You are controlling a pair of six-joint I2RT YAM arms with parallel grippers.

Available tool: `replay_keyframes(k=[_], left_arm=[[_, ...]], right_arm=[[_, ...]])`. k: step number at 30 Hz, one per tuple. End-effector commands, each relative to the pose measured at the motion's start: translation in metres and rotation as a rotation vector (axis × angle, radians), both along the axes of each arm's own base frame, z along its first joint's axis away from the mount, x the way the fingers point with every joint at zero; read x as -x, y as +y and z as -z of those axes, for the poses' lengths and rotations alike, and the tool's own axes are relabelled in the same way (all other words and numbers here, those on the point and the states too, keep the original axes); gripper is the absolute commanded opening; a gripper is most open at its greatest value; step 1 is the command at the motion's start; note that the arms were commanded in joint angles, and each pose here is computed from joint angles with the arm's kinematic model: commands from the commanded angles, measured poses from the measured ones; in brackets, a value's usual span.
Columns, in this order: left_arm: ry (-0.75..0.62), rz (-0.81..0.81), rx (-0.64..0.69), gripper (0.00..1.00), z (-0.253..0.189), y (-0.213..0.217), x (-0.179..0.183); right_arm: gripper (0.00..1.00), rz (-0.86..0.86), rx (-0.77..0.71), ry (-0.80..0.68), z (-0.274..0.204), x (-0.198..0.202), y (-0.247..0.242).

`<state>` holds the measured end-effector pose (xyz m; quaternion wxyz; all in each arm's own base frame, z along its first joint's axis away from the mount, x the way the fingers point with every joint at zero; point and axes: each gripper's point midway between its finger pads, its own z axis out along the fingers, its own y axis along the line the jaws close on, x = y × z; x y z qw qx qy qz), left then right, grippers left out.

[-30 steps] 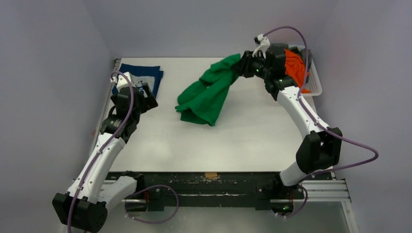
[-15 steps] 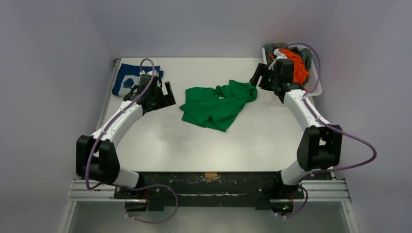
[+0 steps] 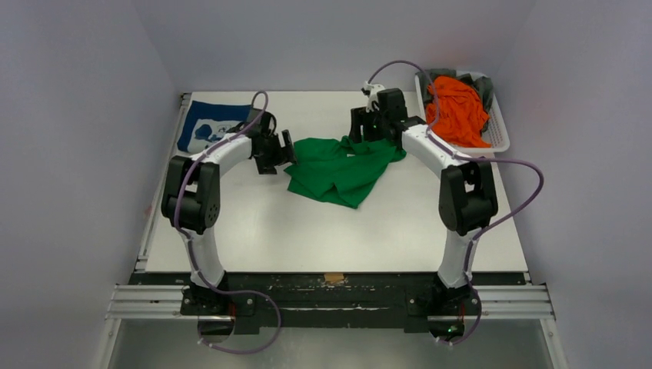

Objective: Fold and stack the t-shirts
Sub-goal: Flatten out the tshirt

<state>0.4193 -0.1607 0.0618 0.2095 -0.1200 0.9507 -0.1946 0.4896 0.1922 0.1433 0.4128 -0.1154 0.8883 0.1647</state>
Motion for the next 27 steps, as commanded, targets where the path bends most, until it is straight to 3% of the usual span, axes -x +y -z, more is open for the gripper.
replay_keyframes(k=[1, 7, 12, 17, 27], left_arm=[[-0.009, -0.016, 0.057, 0.79, -0.005, -0.010, -0.015], [0.029, -0.026, 0.077, 0.66, 0.015, -0.016, -0.023], [0.026, -0.009, 0.114, 0.30, 0.019, -0.024, -0.031], [0.006, 0.002, 0.107, 0.00, 0.015, -0.026, -0.040], [-0.080, 0.028, 0.101, 0.00, -0.018, -0.021, -0.033]], right_arm=[[0.66, -0.041, -0.005, -0.053, -0.020, -0.016, 0.011], [0.65, -0.051, -0.038, -0.018, -0.004, -0.021, 0.021], [0.63, -0.086, -0.018, 0.025, 0.015, -0.019, 0.030], [0.62, -0.135, 0.111, 0.014, 0.030, -0.023, 0.040], [0.58, -0.087, 0.310, -0.052, 0.050, -0.050, 0.048]])
